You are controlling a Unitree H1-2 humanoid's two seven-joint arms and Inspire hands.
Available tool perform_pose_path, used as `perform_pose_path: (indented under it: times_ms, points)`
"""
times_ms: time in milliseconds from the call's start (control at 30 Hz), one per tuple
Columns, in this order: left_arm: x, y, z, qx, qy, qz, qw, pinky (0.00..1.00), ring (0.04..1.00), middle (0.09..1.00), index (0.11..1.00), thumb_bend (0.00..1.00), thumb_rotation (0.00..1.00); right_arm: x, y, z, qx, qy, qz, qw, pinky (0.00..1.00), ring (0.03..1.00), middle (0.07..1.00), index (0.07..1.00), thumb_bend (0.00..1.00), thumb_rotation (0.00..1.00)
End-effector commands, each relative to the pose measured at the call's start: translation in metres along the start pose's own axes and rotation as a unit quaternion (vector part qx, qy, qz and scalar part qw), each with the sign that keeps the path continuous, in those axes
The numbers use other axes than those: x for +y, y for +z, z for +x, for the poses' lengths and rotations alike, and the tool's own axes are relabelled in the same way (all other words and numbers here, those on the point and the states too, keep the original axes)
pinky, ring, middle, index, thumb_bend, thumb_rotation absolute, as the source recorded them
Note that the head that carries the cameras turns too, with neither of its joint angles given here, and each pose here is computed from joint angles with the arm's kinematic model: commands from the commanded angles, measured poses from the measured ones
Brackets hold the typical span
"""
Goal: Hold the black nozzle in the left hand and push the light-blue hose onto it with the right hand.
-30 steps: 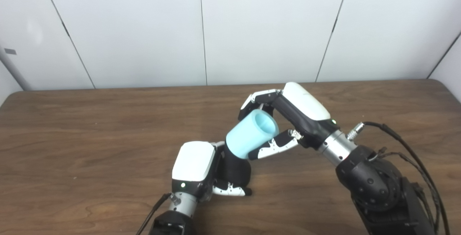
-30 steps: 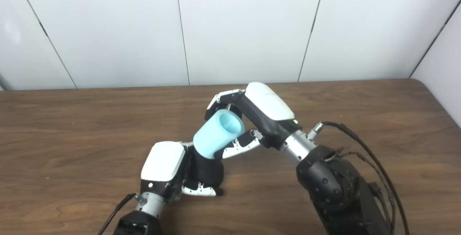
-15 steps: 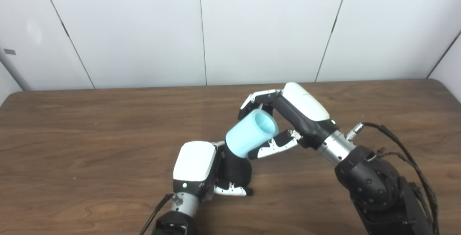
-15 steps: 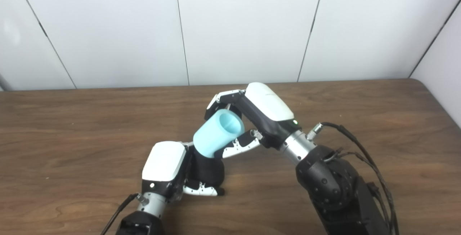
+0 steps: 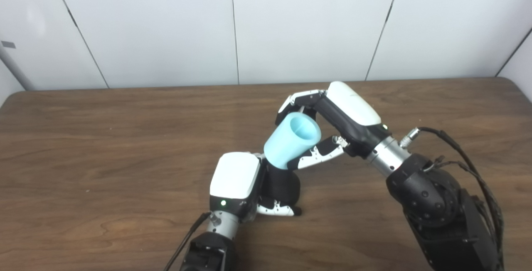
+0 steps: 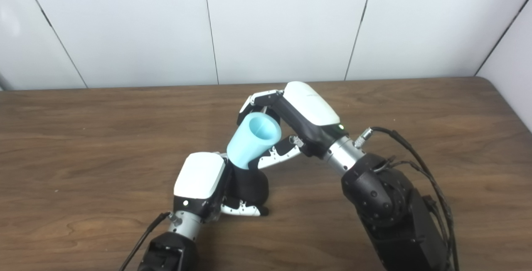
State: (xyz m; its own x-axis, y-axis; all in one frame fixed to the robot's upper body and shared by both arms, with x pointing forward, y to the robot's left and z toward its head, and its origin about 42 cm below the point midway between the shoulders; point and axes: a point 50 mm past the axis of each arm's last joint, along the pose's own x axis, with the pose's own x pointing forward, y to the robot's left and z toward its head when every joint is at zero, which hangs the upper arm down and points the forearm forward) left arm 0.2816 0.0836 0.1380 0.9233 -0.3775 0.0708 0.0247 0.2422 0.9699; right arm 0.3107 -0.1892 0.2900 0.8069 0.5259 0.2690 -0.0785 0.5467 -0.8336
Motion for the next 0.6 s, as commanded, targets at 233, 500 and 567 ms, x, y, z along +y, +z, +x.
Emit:
perform_pose_path:
  times_ms: [233, 500, 567]
  points:
    - [-0.041, 0.017, -0.020, -0.025, -0.119, -0.011, 0.993, 0.57, 0.556, 0.527, 0.475, 0.52, 0.00, -0.016, 0.006, 0.017, -0.025, -0.007, -0.020, 0.999, 0.35, 0.390, 0.509, 0.517, 0.50, 0.00]
    - [-0.039, 0.024, -0.019, -0.031, -0.119, -0.013, 0.992, 0.54, 0.534, 0.472, 0.484, 0.53, 0.00, -0.006, 0.003, 0.020, -0.013, 0.028, -0.007, 0.999, 0.33, 0.392, 0.504, 0.526, 0.49, 0.00]
    - [-0.039, 0.025, -0.019, -0.031, -0.119, -0.013, 0.992, 0.55, 0.537, 0.471, 0.485, 0.53, 0.00, -0.005, -0.001, 0.019, -0.010, 0.034, -0.009, 0.999, 0.33, 0.390, 0.503, 0.527, 0.50, 0.00]
